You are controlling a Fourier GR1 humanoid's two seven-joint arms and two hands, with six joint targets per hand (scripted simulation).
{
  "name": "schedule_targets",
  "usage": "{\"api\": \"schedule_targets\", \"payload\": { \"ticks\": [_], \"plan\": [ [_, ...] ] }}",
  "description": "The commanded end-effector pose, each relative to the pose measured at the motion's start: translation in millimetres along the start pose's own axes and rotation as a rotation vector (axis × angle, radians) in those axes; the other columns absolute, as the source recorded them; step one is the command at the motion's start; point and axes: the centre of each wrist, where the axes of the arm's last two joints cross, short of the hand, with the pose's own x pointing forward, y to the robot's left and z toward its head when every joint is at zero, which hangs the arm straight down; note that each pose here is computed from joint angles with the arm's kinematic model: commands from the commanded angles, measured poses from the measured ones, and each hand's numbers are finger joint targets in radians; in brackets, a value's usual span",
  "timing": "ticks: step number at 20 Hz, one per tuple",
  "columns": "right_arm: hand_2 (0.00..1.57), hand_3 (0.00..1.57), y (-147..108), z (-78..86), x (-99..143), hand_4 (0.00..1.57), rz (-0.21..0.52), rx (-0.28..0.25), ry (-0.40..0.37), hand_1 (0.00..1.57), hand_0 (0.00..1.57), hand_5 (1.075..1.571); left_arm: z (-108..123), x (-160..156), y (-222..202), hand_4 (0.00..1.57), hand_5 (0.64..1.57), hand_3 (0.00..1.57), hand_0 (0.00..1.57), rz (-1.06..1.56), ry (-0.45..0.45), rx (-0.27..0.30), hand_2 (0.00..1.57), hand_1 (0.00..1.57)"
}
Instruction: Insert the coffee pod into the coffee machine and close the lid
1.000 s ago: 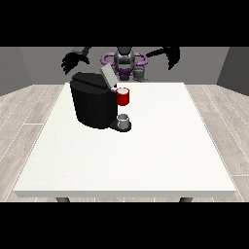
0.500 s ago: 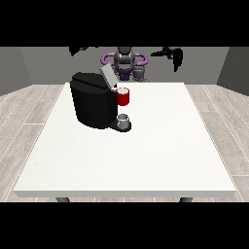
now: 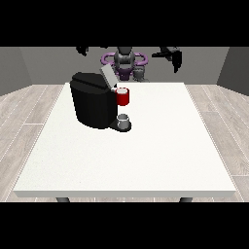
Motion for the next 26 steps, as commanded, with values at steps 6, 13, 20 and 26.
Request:
{"api": "schedule_targets", "payload": {
  "ticks": [6, 13, 20, 26],
  "plan": [
    [0.0, 0.0, 24, -15.1, 7, 0.0, -0.021, 0.061, 0.016, 0.0, 0.0, 1.571, 25, 12, -1, 0.0, 1.571, 0.0, 0.0, 0.052, 0.005, 0.036, 0.0, 0.0],
    [0.0, 0.0, 16, -41.1, 11, 0.0, -0.052, 0.07, 0.005, 0.0, 0.0, 1.571, 32, 28, -1, 0.0, 1.571, 0.0, 0.0, -0.003, -0.063, 0.052, 0.0, 0.0],
    [0.0, 0.0, 17, -57.8, 11, 0.0, -0.041, 0.099, -0.052, 0.0, 0.0, 1.571, 41, 44, 17, 0.0, 1.571, 0.0, 0.0, -0.017, -0.135, 0.102, 0.0, 0.0],
    [0.0, 0.0, 24, -68.4, 11, 0.0, 0.009, 0.1, -0.045, 0.0, 0.0, 1.571, 51, 56, 33, 0.0, 1.571, 0.0, 0.0, 0.007, -0.122, 0.093, 0.0, 0.0]
  ]
}}
